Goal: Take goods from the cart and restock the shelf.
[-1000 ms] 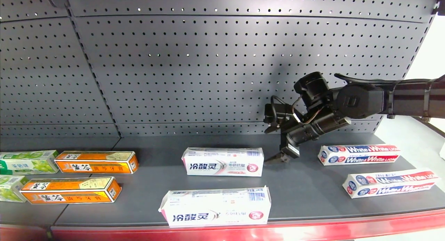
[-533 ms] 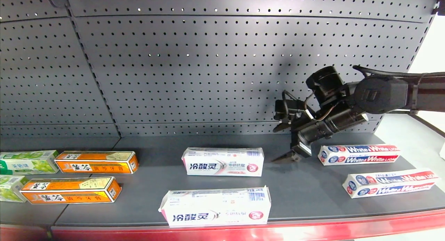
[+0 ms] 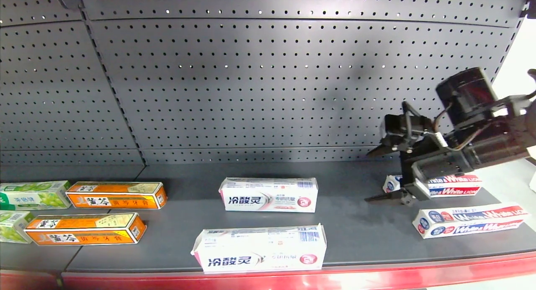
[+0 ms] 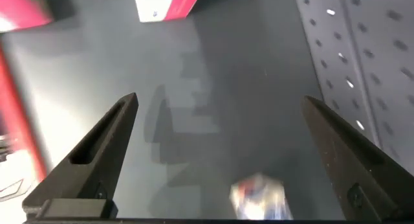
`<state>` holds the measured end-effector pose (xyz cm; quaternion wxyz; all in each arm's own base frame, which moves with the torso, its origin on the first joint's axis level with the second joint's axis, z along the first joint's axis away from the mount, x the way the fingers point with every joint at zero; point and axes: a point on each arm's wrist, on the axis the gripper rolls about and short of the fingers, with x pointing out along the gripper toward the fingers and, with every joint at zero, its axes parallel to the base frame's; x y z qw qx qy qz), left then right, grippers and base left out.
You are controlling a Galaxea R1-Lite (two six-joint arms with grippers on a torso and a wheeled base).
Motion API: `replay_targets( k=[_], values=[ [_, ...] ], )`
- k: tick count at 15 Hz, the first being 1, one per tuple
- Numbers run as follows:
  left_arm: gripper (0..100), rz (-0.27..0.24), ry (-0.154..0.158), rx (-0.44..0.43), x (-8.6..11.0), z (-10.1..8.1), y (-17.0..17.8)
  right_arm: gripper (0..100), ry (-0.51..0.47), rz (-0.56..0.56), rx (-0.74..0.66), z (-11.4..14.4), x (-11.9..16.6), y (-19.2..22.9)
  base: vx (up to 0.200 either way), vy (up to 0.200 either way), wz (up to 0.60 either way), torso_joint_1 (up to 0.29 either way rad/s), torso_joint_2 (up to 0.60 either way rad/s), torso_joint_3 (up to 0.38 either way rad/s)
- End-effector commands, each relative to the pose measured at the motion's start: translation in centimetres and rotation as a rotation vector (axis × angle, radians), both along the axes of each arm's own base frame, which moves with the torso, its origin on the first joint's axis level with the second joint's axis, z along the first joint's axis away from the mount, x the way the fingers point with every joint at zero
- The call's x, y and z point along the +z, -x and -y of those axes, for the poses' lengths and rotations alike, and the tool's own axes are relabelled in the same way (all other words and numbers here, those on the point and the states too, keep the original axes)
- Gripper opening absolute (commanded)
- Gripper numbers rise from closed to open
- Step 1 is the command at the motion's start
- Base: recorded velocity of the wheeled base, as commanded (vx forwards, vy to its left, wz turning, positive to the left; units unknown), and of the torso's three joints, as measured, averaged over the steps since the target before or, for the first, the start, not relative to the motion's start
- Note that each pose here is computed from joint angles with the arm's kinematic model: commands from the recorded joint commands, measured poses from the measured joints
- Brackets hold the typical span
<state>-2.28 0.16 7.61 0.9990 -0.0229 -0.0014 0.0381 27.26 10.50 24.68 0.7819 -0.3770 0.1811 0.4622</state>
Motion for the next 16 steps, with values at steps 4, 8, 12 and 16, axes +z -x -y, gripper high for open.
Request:
replay_targets(
  k=[4,8,12,16],
  values=[
    [100,0.0,0.0,0.002,0.0,0.0,0.0,100,-0.085,0.216,-0.175,7.4,1.8,16.8,0.0,0.0,0.0,0.0,0.0,0.0],
    [100,0.001,0.002,0.001,0.0,0.0,0.0,100,-0.228,0.379,-0.319,9.6,0.0,25.9,0.0,0.0,0.0,0.0,0.0,0.0],
    [100,0.001,0.002,0.001,0.0,0.0,0.0,100,-0.413,0.527,-0.456,10.8,-2.5,31.8,0.0,0.0,0.0,0.0,0.0,0.0],
    [100,0.0,0.0,0.001,0.0,0.0,0.0,100,-0.522,0.738,-0.563,11.4,-6.7,33.1,0.0,0.0,0.0,0.0,0.0,0.0]
  ],
)
